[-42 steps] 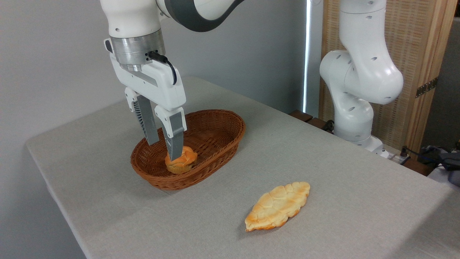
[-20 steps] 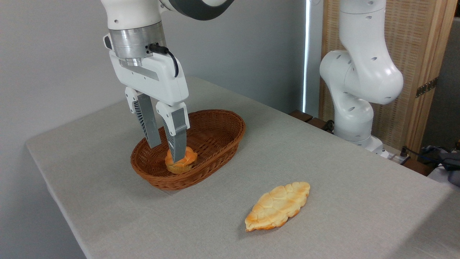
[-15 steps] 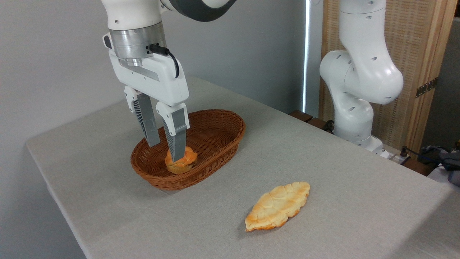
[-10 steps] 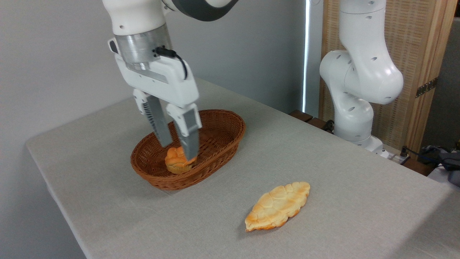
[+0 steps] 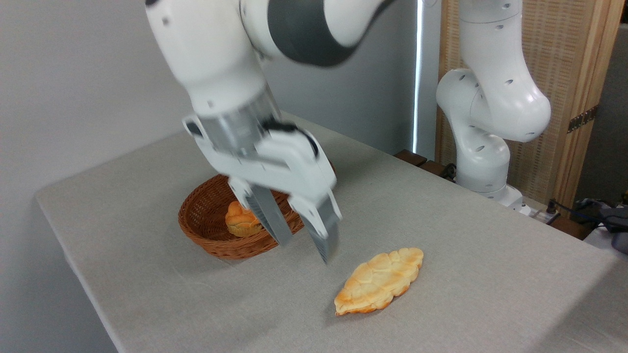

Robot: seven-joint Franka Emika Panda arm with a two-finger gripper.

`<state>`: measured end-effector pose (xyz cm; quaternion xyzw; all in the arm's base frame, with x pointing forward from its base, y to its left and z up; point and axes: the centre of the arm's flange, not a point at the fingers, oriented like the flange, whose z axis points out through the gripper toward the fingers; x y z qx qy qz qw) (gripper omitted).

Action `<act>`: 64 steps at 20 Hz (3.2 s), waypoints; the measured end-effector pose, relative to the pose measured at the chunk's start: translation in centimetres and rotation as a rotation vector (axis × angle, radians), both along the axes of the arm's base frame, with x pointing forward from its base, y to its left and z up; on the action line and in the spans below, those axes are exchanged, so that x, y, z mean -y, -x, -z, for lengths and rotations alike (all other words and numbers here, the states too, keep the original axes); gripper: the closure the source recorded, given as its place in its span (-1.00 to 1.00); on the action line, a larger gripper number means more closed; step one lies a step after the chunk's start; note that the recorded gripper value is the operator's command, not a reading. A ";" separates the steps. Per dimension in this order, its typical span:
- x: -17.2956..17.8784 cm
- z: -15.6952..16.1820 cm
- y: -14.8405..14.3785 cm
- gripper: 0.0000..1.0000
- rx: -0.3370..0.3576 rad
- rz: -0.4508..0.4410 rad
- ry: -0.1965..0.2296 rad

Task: Put bread into the basket
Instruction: 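Move the gripper over to the long golden bread loaf and lower it, then close the gripper on the end of the golden loaf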

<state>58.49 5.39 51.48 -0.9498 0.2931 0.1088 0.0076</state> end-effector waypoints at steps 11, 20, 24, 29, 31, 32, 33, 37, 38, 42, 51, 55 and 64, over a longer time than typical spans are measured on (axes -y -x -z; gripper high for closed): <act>-4.8 10.2 -1.6 -1.00 -0.190 0.183 0.075; -4.9 11.6 -1.7 -1.00 -0.215 0.189 0.081; -4.8 12.1 -1.6 -0.29 -0.224 0.187 0.088; -5.0 12.2 -1.6 0.03 -0.211 0.170 0.125; -5.3 12.2 -1.6 0.03 -0.211 0.175 0.132; -5.3 12.2 -1.5 0.03 -0.210 0.176 0.133; -5.3 12.2 -1.5 0.03 -0.210 0.176 0.133; -5.3 12.2 -1.5 0.03 -0.210 0.176 0.133; -5.3 12.2 -1.5 0.03 -0.210 0.176 0.133; -5.3 12.2 -1.5 0.07 -0.210 0.176 0.134; -5.3 12.2 -1.5 0.60 -0.210 0.176 0.134; -5.3 12.2 -1.5 0.60 -0.210 0.176 0.134; -5.3 12.2 -1.5 0.87 -0.210 0.176 0.134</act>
